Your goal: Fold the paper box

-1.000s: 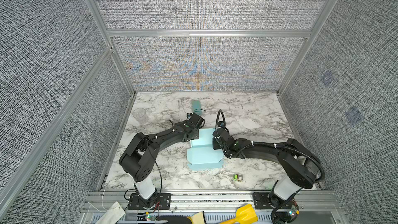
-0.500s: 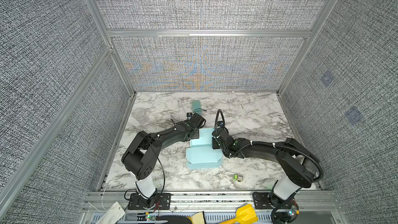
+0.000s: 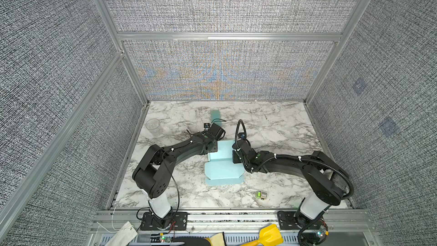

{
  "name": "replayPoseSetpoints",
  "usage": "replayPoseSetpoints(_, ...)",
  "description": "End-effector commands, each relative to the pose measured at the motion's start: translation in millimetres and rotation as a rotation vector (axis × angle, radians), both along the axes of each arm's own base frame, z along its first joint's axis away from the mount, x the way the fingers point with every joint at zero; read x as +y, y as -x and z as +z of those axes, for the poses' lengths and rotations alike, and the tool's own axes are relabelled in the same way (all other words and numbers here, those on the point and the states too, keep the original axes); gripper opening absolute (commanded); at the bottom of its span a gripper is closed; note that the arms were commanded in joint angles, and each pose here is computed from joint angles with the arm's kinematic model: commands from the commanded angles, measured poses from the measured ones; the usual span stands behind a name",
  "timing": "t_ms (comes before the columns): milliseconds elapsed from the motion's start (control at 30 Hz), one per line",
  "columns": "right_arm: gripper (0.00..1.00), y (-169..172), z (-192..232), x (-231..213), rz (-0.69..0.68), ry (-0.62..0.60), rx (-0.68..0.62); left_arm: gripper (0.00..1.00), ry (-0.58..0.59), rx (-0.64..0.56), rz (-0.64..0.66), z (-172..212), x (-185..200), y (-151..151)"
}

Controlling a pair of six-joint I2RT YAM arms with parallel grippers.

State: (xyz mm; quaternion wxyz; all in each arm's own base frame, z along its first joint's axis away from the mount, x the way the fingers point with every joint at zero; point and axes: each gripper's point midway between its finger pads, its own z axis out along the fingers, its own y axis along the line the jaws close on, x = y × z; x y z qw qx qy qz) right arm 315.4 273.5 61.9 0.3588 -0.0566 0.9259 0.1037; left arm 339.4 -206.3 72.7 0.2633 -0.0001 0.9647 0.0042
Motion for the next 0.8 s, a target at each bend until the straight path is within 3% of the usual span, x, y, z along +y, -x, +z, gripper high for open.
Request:
replayPoseSetpoints(0,0.02,0.2,1.2,0.7,-0.001,0.005,0.008,0.46,0.057,-0.031,-0.056,22.0,-11.5,1.2)
replayPoseSetpoints(200,0.02,0.2,2.4,4.3,0.016,0.007,0.021,0.51,0.141,-0.091,-0.16,55.1,-20.7,14.8)
replayPoseSetpoints(433,0.02,0.7,11.4,9.0,0.08,0.013,0.055,0.5,0.064,-0.13,-0.19,67.6,-7.3,15.7)
replayPoseSetpoints(767,0.02,30.8,18.9,9.9,0.305,0.067,0.343,0.5,0.064,-0.19,-0.132,91.2,-0.6,-0.8)
